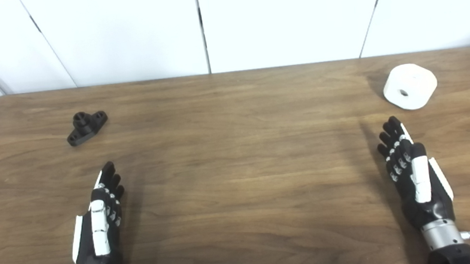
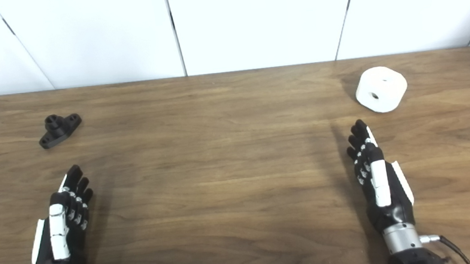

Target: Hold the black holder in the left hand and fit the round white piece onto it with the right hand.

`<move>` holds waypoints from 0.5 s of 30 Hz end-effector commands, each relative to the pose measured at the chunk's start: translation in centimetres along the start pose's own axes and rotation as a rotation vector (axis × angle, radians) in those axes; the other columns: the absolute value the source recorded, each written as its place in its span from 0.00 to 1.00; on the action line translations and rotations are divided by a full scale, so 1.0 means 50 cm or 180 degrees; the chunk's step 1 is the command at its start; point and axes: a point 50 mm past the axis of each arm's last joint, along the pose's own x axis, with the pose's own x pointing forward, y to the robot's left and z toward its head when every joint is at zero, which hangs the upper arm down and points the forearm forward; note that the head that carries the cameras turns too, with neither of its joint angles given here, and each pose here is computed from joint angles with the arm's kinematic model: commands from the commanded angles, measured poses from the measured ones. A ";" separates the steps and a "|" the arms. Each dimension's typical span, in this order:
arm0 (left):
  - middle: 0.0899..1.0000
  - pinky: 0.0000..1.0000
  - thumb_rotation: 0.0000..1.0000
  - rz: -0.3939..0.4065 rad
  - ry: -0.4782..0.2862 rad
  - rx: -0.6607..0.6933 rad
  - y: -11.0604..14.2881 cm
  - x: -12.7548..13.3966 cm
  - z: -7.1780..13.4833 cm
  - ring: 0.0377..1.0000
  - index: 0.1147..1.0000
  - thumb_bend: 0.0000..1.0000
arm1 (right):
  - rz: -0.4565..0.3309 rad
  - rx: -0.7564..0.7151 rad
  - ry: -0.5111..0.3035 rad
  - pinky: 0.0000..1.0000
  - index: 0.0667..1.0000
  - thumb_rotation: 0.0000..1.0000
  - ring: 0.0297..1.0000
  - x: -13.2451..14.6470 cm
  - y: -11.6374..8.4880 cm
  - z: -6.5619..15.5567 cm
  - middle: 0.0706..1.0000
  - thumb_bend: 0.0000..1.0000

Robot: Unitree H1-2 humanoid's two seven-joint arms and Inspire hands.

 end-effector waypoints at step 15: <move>1.00 1.00 1.00 0.0005 -0.0214 -0.0037 -0.026 0.005 0.015 1.00 0.95 0.48 | 0.0010 -0.0070 0.0016 1.00 1.00 1.00 1.00 -0.036 -0.020 -0.001 1.00 0.64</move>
